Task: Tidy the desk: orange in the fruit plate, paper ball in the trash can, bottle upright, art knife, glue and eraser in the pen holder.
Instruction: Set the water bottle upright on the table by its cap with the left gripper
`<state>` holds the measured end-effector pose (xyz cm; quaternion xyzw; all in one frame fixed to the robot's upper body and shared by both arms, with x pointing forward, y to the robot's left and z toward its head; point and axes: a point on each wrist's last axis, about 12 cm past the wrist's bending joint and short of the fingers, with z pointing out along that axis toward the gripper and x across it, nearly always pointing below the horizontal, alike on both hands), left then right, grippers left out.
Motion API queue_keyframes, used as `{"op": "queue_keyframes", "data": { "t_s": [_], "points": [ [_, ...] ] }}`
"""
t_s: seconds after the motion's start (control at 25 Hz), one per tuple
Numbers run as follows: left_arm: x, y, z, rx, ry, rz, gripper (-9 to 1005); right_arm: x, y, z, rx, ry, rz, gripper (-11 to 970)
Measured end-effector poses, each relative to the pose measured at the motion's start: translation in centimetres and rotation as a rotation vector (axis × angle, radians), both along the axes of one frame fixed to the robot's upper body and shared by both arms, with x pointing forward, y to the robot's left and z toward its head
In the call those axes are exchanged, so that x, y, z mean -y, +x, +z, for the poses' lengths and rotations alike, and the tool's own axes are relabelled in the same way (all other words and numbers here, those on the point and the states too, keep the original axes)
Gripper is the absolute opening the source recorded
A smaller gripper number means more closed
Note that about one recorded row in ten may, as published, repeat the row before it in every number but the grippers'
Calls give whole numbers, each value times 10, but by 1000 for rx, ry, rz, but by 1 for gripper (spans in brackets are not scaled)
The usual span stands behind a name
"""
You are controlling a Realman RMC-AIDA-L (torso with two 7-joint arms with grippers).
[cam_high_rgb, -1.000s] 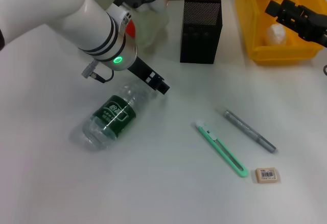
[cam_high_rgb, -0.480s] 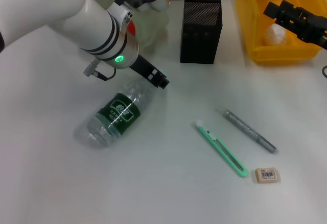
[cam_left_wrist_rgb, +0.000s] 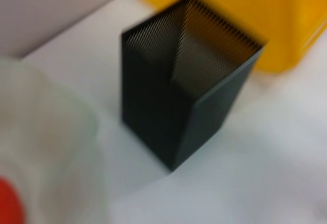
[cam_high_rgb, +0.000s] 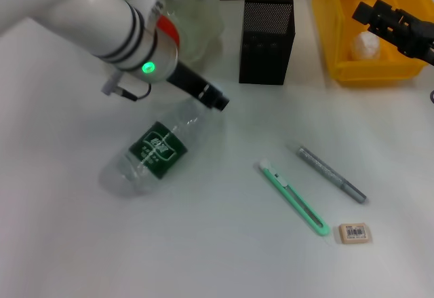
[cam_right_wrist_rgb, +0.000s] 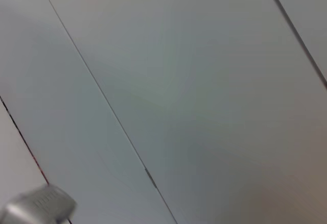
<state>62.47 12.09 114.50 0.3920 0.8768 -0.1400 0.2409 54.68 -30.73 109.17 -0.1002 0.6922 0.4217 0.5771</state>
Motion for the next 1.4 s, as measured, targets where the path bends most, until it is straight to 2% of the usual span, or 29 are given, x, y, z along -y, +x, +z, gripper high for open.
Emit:
{"op": "queue_keyframes", "data": {
  "t_s": [0.04, 0.12, 0.16, 0.36, 0.4, 0.52, 0.6, 1.4],
  "points": [
    [0, 0, 0, 0, 0, 0, 457, 0, 0, 0, 0, 0, 0, 740],
    [-9, -5, 17, -6, -107, -17, 452, 0, 0, 0, 0, 1, -1, 740],
    [-18, -8, 32, 8, -199, -35, 451, 0, 0, 0, 0, 1, -1, 741],
    [-42, -9, 49, 18, -310, -28, 448, 1, 0, 0, 2, 0, -2, 741],
    [-42, -9, 49, 18, -310, -28, 447, 1, 0, 0, 2, -1, -2, 741],
    [-63, -10, 50, 11, -343, 2, 445, 1, 0, 0, 1, -1, -3, 741],
    [-68, -11, 49, 9, -349, 12, 443, 1, 0, 1, 2, -1, -2, 741],
    [-85, -13, 60, 61, -351, 37, 440, 1, 4, 3, 10, -10, -5, 740]
  ]
}}
